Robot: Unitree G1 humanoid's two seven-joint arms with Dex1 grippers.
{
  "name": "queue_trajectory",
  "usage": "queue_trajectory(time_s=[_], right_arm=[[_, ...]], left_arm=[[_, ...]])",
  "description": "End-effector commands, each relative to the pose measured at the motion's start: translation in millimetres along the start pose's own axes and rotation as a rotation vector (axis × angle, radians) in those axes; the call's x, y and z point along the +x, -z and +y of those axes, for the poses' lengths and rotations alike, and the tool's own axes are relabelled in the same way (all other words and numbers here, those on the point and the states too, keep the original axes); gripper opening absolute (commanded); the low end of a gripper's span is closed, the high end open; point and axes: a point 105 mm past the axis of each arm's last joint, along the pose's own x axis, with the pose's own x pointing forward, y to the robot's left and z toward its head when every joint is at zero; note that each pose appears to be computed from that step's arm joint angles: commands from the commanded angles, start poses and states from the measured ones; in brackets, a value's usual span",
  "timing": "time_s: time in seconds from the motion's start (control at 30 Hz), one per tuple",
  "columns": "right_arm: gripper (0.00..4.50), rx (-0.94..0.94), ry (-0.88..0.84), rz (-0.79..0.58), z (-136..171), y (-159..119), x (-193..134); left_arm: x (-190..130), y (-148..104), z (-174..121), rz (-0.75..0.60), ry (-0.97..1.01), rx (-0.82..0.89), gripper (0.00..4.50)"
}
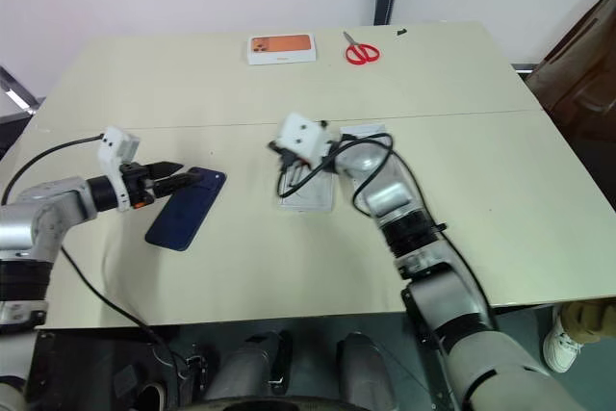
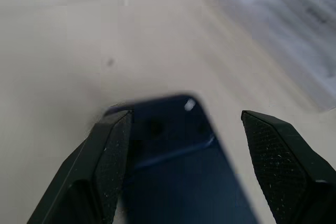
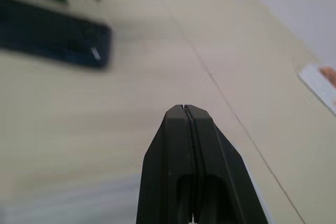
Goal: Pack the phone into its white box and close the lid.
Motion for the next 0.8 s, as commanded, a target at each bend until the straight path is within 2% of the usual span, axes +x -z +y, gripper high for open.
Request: queue_trajectory(time_s=[0.03,0.1,0.27,0.37,0.53,0.8], right_arm=[[0.02,-0.013,-0.019,-0.031,12,-21,13],[0.02,0.008,-0.056,-0.014,26,-26,26],[0.02,-0.026,-0.193,0.135,66,-14,50],[0.02,-0.051,-0.266,0.171,86,-12,58],[0.02,-0.05,-0.286,0.228,91,-4,63],[0.02,-0.027,-0.211,0.269,72,7,63]], left_arm=[[-11,-6,13,0.006,-0.016,-0.033,3.53],[-16,-7,19,0.008,-0.023,-0.063,3.53],[-24,21,23,0.159,0.015,-0.142,3.53],[-24,27,26,0.197,0.026,-0.182,3.53],[-17,40,15,0.282,0.102,-0.247,3.53],[-4,89,-16,0.466,0.221,-0.377,3.53]])
